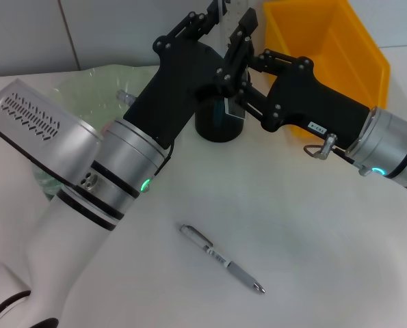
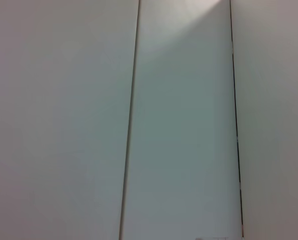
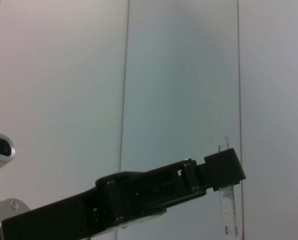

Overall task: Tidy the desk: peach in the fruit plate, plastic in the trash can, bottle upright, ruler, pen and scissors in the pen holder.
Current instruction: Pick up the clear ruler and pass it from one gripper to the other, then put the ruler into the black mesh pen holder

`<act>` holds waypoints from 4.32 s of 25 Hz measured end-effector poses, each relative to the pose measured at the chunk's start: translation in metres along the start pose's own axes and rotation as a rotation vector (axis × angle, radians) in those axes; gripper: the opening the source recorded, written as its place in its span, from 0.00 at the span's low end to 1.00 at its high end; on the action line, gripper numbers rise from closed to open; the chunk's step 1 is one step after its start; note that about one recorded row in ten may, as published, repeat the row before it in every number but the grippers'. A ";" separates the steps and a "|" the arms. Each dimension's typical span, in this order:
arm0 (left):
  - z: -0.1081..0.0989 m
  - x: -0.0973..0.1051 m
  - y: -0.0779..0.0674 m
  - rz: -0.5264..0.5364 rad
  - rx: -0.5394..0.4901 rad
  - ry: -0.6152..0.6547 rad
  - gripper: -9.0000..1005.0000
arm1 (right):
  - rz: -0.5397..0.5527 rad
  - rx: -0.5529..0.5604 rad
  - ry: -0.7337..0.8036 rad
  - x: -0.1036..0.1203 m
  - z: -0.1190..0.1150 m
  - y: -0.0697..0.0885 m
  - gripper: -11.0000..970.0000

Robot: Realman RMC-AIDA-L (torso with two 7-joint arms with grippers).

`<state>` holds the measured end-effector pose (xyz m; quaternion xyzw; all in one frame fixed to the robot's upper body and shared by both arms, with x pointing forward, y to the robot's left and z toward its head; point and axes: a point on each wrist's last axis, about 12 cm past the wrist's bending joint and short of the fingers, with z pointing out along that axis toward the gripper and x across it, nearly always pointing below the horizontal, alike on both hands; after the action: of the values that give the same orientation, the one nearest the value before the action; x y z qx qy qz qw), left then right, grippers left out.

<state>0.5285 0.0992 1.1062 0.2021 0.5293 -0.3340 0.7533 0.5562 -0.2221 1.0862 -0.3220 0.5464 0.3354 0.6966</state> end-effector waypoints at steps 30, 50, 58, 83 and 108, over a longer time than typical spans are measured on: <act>0.001 0.001 0.001 0.009 0.006 0.005 0.42 | -0.010 -0.008 0.001 -0.002 0.008 -0.003 0.19; 0.002 0.001 0.001 0.013 0.011 0.012 0.42 | 0.003 0.004 0.013 -0.001 0.010 -0.004 0.02; 0.001 0.002 0.001 0.001 0.007 0.017 0.57 | 0.004 0.001 0.016 0.000 0.010 -0.004 0.02; -0.058 0.012 0.010 -0.152 0.127 0.122 0.81 | -0.059 0.191 -0.031 -0.018 0.015 -0.042 0.03; -0.065 0.023 0.014 -0.197 0.130 0.209 0.80 | 0.018 0.277 0.166 0.002 0.074 -0.047 0.05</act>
<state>0.4999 0.1450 1.0610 0.2311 0.5993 -0.4171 0.6430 0.6356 -0.1883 1.1024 -0.2445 0.6458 0.2352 0.6840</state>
